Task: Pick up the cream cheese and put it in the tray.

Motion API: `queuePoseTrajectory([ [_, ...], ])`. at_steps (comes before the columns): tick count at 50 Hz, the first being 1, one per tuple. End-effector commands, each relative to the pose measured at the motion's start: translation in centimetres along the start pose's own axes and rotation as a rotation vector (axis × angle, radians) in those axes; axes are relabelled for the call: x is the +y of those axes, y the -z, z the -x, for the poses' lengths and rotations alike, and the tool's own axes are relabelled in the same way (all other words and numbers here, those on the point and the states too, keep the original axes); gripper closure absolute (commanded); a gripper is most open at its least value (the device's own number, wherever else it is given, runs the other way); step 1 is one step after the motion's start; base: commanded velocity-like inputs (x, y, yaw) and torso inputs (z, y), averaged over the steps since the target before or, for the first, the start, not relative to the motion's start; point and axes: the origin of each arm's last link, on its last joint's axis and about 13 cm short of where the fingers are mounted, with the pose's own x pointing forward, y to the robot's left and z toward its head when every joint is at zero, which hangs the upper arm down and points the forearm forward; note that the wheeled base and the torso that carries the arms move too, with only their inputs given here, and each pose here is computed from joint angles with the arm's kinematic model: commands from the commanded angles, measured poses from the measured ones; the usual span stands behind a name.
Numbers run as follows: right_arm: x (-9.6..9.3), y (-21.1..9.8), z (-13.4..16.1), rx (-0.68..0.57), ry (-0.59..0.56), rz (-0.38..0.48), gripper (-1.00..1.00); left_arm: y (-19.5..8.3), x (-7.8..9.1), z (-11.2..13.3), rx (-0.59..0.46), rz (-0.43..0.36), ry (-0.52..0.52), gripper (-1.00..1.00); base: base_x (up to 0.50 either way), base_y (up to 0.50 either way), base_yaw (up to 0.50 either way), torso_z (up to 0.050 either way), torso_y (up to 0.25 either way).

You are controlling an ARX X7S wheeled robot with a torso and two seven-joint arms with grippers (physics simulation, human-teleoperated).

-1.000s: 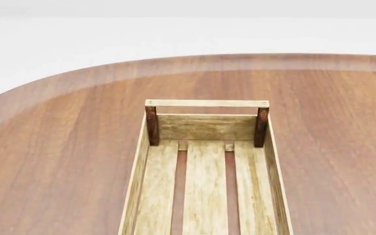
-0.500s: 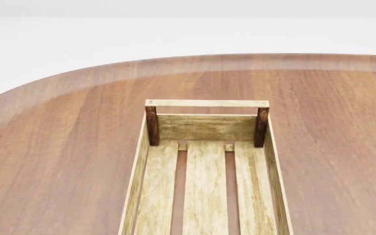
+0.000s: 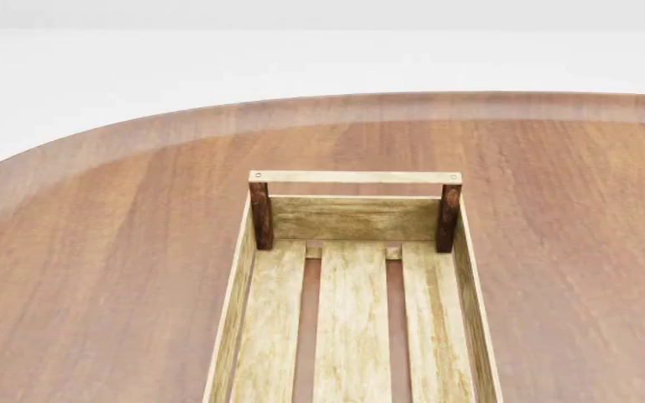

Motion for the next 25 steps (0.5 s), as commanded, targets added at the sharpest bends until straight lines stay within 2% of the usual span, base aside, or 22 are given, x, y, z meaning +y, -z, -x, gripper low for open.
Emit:
queuePoseTrajectory([
  [1, -0.2, 0.5, 0.3, 0.056, -0.023, -0.024, -1.0, 0.0, 0.0, 0.0, 0.006, -0.006, 0.0, -1.0, 0.0, 0.0, 0.0, 0.0, 0.0],
  [10, -0.6, 0.5, 1.2, 0.057, -0.04, -0.055, -1.0, 0.0, -0.1, -0.1, 0.011, -0.009, -0.003, -1.0, 0.0, 0.0, 0.0, 0.0, 0.0],
  [25, -0.6, 1.8, 1.8, 0.073, -0.048, -0.027, -1.0, 0.0, -0.1, -0.1, 0.015, -0.012, -0.004, -1.0, 0.0, 0.0, 0.0, 0.0, 0.0],
])
